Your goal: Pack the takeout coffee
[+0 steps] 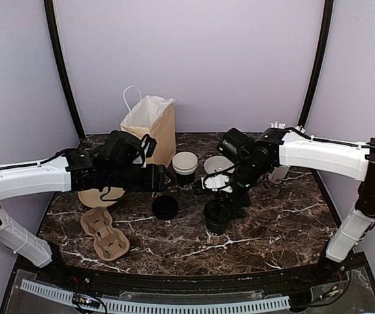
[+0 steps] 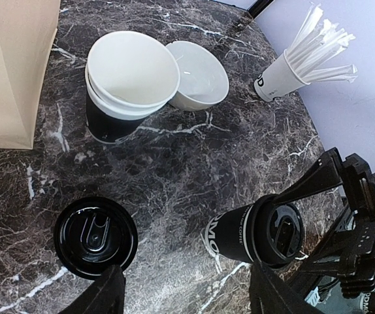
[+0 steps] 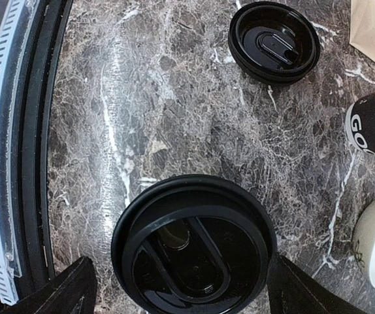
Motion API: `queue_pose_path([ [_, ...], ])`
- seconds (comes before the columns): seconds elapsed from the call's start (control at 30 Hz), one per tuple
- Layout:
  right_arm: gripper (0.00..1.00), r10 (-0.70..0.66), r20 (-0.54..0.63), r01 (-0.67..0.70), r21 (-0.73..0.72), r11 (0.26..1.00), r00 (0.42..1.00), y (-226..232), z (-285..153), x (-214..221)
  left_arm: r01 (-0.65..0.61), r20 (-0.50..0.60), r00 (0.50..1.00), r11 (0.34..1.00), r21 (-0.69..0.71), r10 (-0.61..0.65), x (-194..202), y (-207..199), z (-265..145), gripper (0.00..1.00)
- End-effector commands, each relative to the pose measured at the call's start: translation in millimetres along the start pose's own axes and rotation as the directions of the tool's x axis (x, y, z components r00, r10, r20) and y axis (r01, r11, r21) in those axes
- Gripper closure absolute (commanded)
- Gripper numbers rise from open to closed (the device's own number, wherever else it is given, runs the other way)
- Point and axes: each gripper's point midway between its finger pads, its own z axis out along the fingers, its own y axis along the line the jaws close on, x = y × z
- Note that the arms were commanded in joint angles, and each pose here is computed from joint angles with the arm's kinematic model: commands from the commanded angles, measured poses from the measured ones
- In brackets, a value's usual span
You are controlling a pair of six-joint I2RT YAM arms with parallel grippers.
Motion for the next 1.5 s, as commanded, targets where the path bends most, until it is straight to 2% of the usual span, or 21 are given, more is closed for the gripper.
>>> queue_pose_path([
  [0.0, 0.12, 0.009, -0.025, -0.008, 0.039, 0.999, 1.000, -6, 8, 1, 0.004, 0.014, 1.000, 1.000, 0.017, -0.004, -3, 0, -5, 0.32],
  [0.2, 0.19, 0.011, -0.034, -0.009, 0.046, 0.999, 0.999, -7, 9, 3, 0.003, 0.010, 1.000, 1.000, 0.018, -0.003, -2, 0, -3, 0.32],
  [0.4, 0.15, 0.016, -0.041, -0.014, 0.043, 0.999, 0.999, -5, 11, 6, -0.002, 0.001, 1.000, 1.000, 0.021, 0.002, -1, -1, 0, 0.32],
  [0.53, 0.20, 0.021, -0.040, -0.019, 0.039, 0.999, 0.999, -4, 12, 6, -0.001, -0.003, 1.000, 1.000, 0.026, 0.001, -1, -2, 2, 0.32],
  [0.8, 0.27, 0.047, -0.048, -0.043, 0.086, 0.995, 0.998, 0, -18, 16, -0.007, -0.001, 1.000, 1.000, 0.026, 0.007, -2, -2, 3, 0.32],
  [1.13, 0.27, 0.282, -0.035, -0.270, 0.196, 0.943, 0.959, -3, -76, 110, -0.040, 0.005, 0.999, 0.999, 0.011, 0.040, -12, 1, 14, 0.32],
  [1.47, 0.29, 0.503, -0.016, -0.470, 0.332, 0.818, 0.864, -6, -105, 205, -0.069, -0.027, 0.997, 0.996, 0.056, 0.071, -15, -13, 28, 0.32],
])
